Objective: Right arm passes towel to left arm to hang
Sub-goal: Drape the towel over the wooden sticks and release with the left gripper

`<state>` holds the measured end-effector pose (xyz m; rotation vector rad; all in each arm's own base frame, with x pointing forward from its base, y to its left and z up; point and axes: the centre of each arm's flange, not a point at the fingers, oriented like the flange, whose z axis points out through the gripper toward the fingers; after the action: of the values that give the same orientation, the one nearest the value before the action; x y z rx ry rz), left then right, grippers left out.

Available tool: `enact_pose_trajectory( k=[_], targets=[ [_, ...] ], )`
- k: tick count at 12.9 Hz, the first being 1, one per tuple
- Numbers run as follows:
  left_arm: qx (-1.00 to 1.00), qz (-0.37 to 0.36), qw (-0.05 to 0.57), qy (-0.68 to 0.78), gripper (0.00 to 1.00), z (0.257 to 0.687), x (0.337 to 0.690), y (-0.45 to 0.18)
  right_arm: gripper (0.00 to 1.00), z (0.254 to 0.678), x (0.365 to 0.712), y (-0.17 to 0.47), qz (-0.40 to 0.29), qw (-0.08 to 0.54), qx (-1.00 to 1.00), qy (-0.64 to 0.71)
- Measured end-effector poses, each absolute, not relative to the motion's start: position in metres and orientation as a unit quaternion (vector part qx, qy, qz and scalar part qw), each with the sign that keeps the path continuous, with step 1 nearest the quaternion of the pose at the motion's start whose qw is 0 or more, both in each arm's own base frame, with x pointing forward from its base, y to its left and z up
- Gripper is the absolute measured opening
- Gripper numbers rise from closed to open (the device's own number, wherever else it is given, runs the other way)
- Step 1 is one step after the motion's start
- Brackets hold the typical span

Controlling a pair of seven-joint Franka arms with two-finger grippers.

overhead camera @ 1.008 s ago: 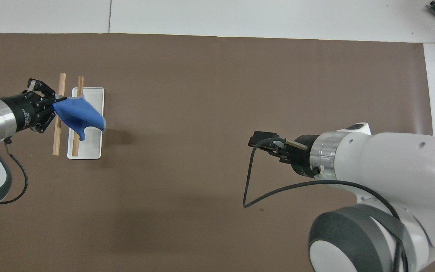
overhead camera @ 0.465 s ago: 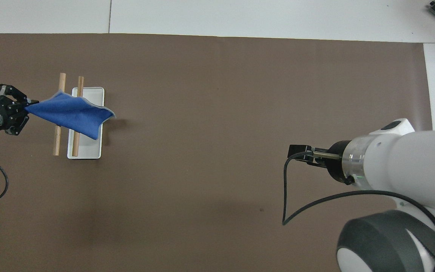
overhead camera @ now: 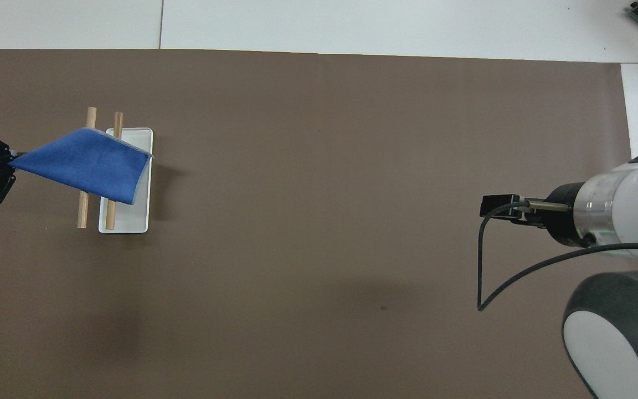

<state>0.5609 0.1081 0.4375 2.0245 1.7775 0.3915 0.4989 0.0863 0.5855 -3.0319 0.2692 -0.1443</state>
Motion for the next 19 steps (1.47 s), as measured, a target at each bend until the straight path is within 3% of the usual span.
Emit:
enact_pose_trajectory(
  k=[8,10,11,14,19],
  targets=[
    [0.740,0.088,0.176,0.644,0.03,0.379,0.531,0.092,1.00,0.650,0.538,0.050,-0.041,0.013,-0.995,0.094],
    [0.744,0.088,0.177,0.638,0.22,0.380,0.531,0.085,1.00,0.658,0.551,0.040,-0.047,0.015,-0.993,0.104],
    [0.746,0.089,0.178,0.636,0.37,0.382,0.531,0.083,1.00,0.658,0.556,0.033,-0.048,0.016,-0.993,0.110],
    [0.744,0.104,0.187,0.634,0.70,0.400,0.540,0.086,1.00,0.657,0.562,0.022,-0.049,0.016,-0.992,0.117],
    [0.758,0.087,0.198,0.615,0.70,0.458,0.576,0.097,1.00,0.662,0.562,0.012,-0.054,0.015,-0.992,0.115]
  ],
)
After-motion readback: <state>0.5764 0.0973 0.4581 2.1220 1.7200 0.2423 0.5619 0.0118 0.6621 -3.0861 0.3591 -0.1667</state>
